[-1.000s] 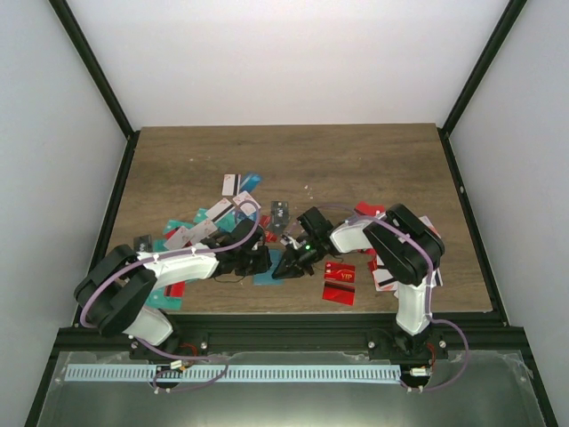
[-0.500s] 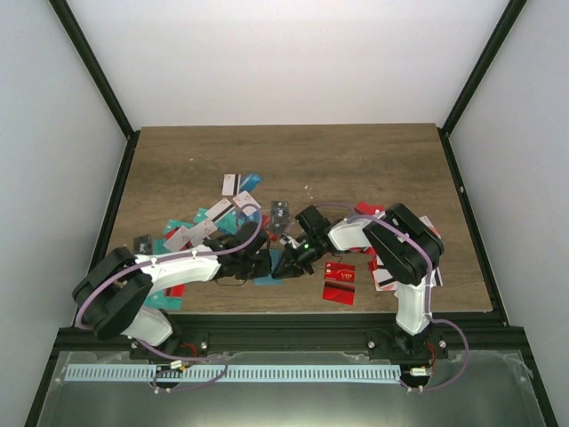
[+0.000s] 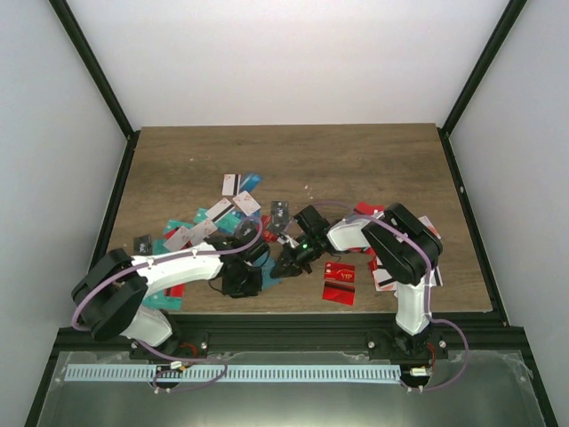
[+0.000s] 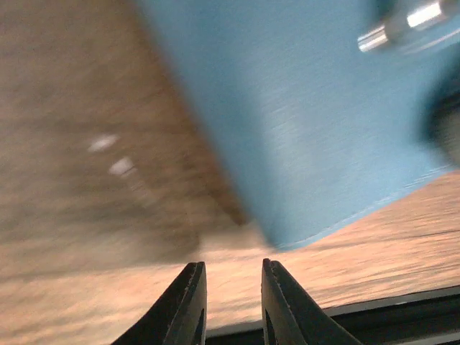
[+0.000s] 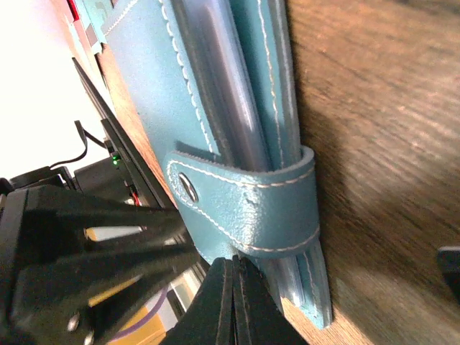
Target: Put the credit cards into the card holder
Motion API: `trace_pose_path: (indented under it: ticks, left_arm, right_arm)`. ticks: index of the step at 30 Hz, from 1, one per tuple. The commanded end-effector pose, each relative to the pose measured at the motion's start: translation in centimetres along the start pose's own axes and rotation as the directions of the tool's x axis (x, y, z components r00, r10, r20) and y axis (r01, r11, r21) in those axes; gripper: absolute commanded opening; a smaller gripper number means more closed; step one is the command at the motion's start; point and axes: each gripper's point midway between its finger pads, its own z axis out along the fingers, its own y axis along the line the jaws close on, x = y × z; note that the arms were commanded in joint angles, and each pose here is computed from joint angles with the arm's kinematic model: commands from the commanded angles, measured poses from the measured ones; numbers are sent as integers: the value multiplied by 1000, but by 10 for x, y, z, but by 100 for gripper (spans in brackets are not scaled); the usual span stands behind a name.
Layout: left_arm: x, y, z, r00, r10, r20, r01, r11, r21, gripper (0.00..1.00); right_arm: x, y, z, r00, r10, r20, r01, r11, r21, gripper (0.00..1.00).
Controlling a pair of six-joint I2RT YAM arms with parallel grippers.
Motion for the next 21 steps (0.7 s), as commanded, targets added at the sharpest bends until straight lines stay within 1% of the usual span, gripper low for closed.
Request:
trace_pose_path:
  ticks: [1,4,7,8,9,15,21]
  left_arm:
    - [23,39,-20,995,-63,-82,46,980,-194,25]
    - [9,22,-39,997,-71,-19,68,989,-130,30]
    - [0,11,-52,997,-72,30,74,995,-73,32]
    - [-1,10,-55,996,-73,42,75,995,-63,32]
    - [-3,9,-58,996,-73,54,76,996,-54,32]
    - [-9,8,-74,991,-73,112,76,997,-22,35]
    - [-20,2,-96,982,-47,184,47,999,4,40]
  right_arm:
    - [-8,-128,-9,977,96,188,-175,866,469,1]
    - [-8,-124,-10,979,79,187,-159,871,464,1]
    - [-11,-115,-14,980,44,193,-130,881,455,1]
    - [-13,-110,-15,980,30,195,-117,885,452,2]
    - [-15,-105,-17,980,15,200,-105,888,448,6]
    - [-29,-63,-35,968,-83,235,-24,908,419,36]
    - [-24,-26,-57,954,-138,265,21,916,401,54]
